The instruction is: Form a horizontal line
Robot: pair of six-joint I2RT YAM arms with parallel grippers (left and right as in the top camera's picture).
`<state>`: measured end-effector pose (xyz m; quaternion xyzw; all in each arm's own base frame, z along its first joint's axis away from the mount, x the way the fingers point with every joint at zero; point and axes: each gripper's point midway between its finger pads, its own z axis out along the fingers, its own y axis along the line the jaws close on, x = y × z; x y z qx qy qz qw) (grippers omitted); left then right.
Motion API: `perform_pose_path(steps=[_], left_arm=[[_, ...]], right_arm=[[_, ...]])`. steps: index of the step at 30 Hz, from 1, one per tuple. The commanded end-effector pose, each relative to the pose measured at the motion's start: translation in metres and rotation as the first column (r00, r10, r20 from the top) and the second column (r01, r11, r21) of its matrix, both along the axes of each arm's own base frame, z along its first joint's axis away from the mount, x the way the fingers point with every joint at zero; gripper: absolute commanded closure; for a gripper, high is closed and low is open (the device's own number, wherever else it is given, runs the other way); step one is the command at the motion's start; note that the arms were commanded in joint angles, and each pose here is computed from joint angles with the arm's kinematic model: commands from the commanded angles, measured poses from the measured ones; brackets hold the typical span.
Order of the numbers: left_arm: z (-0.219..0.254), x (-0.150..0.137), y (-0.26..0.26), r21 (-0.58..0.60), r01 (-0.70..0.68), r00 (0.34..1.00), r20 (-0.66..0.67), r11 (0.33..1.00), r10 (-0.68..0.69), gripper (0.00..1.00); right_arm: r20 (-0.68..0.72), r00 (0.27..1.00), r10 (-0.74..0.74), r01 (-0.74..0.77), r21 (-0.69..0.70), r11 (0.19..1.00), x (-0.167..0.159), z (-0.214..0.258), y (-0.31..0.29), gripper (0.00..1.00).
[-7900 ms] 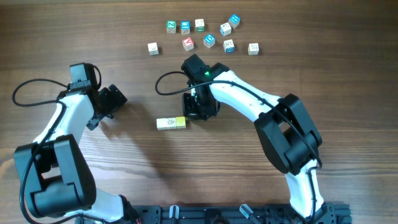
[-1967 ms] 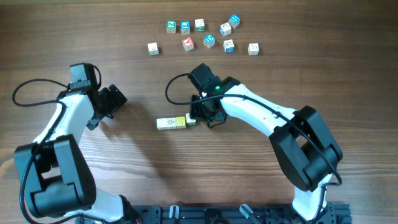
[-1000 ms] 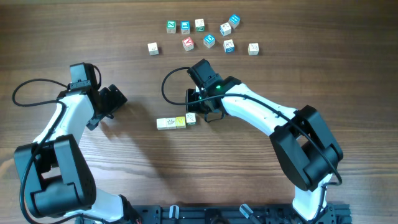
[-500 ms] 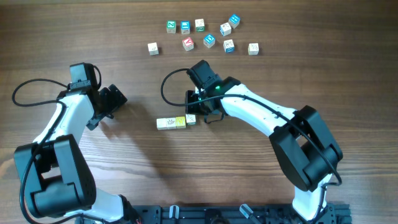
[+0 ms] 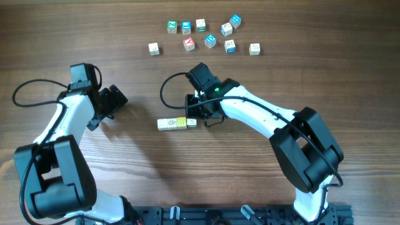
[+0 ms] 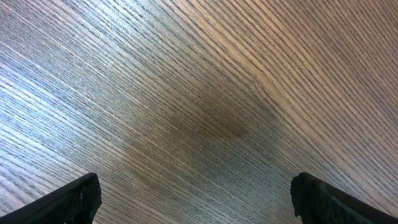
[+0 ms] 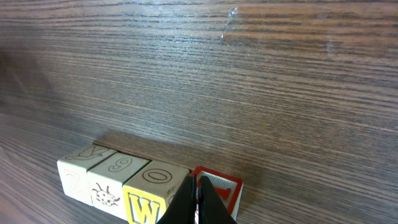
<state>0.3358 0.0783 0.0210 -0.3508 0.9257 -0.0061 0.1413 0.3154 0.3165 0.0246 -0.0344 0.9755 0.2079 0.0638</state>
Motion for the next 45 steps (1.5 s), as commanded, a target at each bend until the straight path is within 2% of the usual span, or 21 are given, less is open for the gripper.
perform_pose_path(steps=[1, 4, 7, 10, 12, 15, 20, 34, 42, 45], left_arm=[[0.001, 0.003, 0.002, 0.007, 0.009, 1.0, 0.003, 1.0, -0.009, 0.0], [0.001, 0.003, 0.002, 0.007, 0.009, 1.0, 0.003, 1.0, -0.009, 0.0], [0.001, 0.003, 0.002, 0.007, 0.009, 1.0, 0.003, 1.0, -0.009, 0.0], [0.001, 0.003, 0.002, 0.007, 0.009, 1.0, 0.003, 1.0, -0.009, 0.0], [0.001, 0.003, 0.002, 0.007, 0.009, 1.0, 0.003, 1.0, -0.009, 0.0], [0.001, 0.004, 0.002, 0.007, 0.009, 1.0, 0.007, 1.0, -0.009, 0.0], [0.001, 0.004, 0.002, 0.007, 0.009, 1.0, 0.007, 1.0, -0.009, 0.0], [0.001, 0.004, 0.002, 0.007, 0.009, 1.0, 0.007, 1.0, -0.009, 0.0], [0.001, 0.004, 0.002, 0.007, 0.009, 1.0, 0.007, 1.0, -0.009, 0.0], [0.001, 0.004, 0.002, 0.007, 0.009, 1.0, 0.007, 1.0, -0.009, 0.0]], right_arm=[[-0.02, 1.0, 0.021, -0.021, 0.008, 1.0, -0.005, -0.004, 0.002, 0.96], [-0.009, 1.0, 0.021, -0.021, 0.008, 1.0, -0.003, -0.004, 0.003, 0.96], [0.082, 0.996, -0.038, 0.04, -0.026, 0.999, 0.021, -0.002, -0.006, 0.96], [0.041, 0.983, -0.179, 0.181, -0.036, 0.983, 0.035, -0.005, -0.028, 0.96], [-0.045, 0.971, -0.234, 0.228, -0.107, 0.968, 0.022, -0.013, -0.052, 0.96], [-0.119, 0.976, -0.18, 0.167, -0.113, 0.979, 0.002, -0.015, -0.05, 0.96], [-0.11, 0.992, -0.061, 0.055, -0.057, 0.997, -0.007, -0.011, -0.029, 0.96], [-0.098, 0.995, -0.029, 0.028, -0.01, 1.0, -0.01, -0.008, -0.014, 0.96], [-0.088, 0.993, -0.079, 0.073, -0.071, 0.995, -0.006, -0.012, -0.025, 0.95], [-0.026, 0.998, -0.058, 0.057, -0.042, 0.997, 0.023, 0.003, -0.037, 0.75]])
